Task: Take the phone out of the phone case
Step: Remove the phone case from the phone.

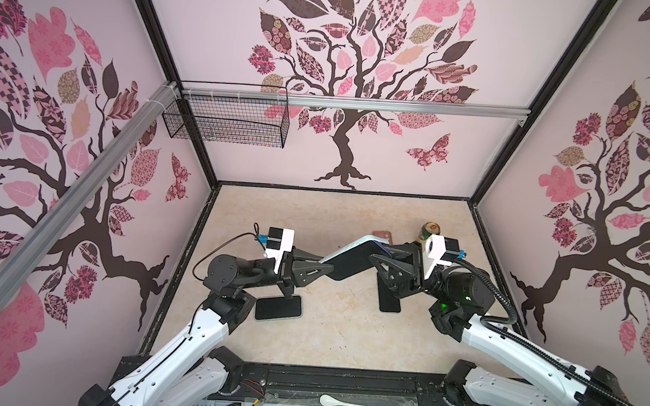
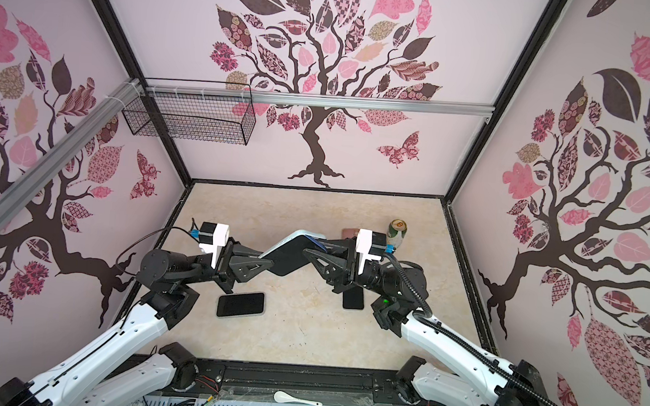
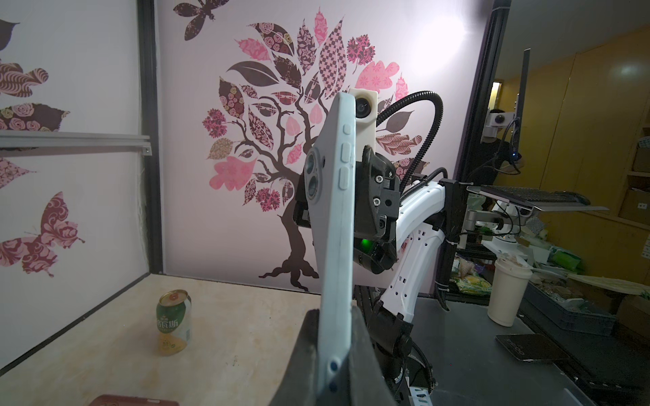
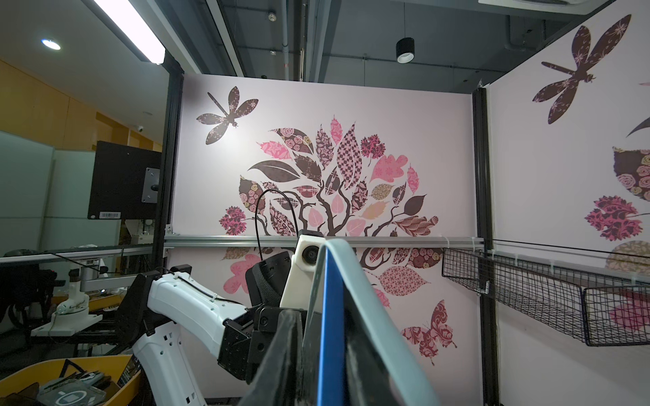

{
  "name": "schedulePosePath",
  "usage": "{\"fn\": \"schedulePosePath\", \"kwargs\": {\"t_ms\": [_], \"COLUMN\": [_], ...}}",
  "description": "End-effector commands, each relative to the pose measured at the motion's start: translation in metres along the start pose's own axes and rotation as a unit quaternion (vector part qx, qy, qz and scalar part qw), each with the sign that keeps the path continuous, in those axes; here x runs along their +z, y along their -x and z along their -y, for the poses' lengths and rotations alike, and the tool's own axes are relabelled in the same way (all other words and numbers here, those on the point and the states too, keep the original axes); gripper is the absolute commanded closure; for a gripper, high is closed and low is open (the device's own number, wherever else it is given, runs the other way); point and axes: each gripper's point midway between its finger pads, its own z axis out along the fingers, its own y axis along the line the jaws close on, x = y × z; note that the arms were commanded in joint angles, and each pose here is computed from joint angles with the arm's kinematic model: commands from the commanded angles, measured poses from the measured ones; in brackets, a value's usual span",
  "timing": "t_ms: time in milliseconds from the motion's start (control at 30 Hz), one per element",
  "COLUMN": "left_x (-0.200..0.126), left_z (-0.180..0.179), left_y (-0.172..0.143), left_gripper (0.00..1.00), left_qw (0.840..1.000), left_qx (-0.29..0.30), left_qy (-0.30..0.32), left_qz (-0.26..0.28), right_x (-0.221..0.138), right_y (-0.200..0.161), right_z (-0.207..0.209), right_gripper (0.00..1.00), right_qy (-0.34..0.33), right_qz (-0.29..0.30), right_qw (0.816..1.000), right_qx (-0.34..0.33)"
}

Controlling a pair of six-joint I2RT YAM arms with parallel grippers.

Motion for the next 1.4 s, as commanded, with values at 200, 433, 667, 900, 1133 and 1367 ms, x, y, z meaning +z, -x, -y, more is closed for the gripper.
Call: {"fn": "schedulePosePath", "kwargs": {"t_ms": [200,433,667,900,1133,1367], "left_x": [-0.006,-0.006,-0.012,-0.02,-0.013,-0.004], "left_z": [-0.024,-0.027,-0.036,-0.038,-0.026,-0.023], "left_y": [0.014,0.007,-0.004,-0.022,-0.038,-0.044], "left_gripper": [1.0,0.98,0.19,0.14,0.16,0.23], "left_qw": [0.996,0.995,0.991,0.983,0.982,0.98], "left_qx": [0.002,-0.006,-0.011,-0.012,-0.022,-0.044], "left_qy": [0.082,0.09,0.136,0.165,0.108,0.066], "left_qz": [0.047,0.029,-0.013,-0.082,-0.155,-0.181], "right_x": [0.0,-0.004,-0.012,-0.034,-0.051,-0.058], "right_y": [-0.033,-0.03,-0.043,-0.074,-0.082,-0.098], "right_z": [-0.023,-0.019,-0.004,0.018,0.037,0.034], "right_gripper": [0.9,1.0,1.0,1.0,1.0,1.0], "right_qy": [0.058,0.035,-0.019,-0.078,-0.109,-0.071], "right_qz": [-0.061,-0.055,-0.103,-0.228,-0.262,-0.311], "right_qw": [0.996,0.998,0.994,0.965,0.951,0.932], "right_qx": [0.029,0.02,-0.026,-0.108,-0.12,-0.171]}}
